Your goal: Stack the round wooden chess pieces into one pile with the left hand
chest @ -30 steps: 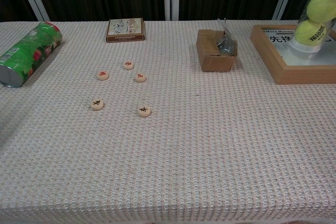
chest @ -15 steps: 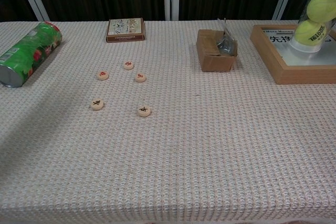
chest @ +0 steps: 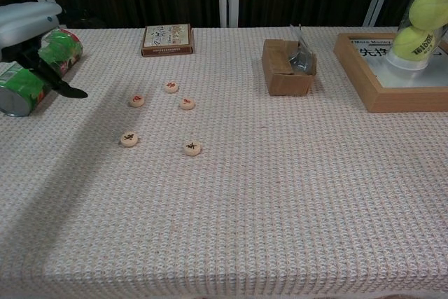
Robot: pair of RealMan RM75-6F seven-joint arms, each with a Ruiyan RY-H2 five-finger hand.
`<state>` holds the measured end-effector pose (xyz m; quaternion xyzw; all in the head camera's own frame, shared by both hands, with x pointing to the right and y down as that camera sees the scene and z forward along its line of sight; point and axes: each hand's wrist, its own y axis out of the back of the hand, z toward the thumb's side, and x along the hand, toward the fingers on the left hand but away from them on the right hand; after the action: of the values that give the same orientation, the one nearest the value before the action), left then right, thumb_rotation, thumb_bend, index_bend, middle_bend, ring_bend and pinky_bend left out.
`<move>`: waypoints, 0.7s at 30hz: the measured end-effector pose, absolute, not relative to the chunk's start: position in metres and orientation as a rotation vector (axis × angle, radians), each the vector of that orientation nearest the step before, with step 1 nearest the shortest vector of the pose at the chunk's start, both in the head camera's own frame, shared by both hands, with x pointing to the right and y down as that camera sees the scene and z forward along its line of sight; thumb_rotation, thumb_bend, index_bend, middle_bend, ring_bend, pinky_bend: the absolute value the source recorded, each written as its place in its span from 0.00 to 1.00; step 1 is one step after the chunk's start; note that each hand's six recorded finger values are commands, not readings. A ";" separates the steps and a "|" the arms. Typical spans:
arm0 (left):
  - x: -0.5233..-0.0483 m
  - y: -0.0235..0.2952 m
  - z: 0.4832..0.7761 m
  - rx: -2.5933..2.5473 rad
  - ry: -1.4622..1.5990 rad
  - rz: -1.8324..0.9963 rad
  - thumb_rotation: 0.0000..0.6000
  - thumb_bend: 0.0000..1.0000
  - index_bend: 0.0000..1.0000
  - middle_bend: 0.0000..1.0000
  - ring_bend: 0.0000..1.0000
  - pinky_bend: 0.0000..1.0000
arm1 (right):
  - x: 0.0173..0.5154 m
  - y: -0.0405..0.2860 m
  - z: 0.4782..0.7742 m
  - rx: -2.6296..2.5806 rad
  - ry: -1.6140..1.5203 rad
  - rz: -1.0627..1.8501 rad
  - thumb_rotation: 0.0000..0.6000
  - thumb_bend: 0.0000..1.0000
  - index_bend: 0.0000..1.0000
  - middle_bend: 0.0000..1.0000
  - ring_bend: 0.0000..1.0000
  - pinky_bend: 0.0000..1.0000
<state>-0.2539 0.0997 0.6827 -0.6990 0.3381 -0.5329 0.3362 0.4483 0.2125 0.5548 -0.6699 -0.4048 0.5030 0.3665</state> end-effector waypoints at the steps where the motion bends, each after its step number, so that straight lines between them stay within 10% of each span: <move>1: -0.252 0.098 0.688 -1.825 0.875 -1.403 1.00 0.06 0.16 0.10 0.00 0.00 | 0.449 0.212 0.555 -1.722 -1.039 1.295 1.00 0.27 0.00 0.00 0.00 0.00; 21: -0.239 0.098 0.755 -1.823 0.795 -1.477 1.00 0.10 0.30 0.10 0.00 0.00 | 0.454 0.210 0.558 -1.728 -1.036 1.330 1.00 0.27 0.00 0.00 0.00 0.00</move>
<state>-0.2392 0.0976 0.7549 -0.6956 0.3035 -0.5637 0.3260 0.4536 0.2103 0.5585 -0.6689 -0.4009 0.5150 0.3559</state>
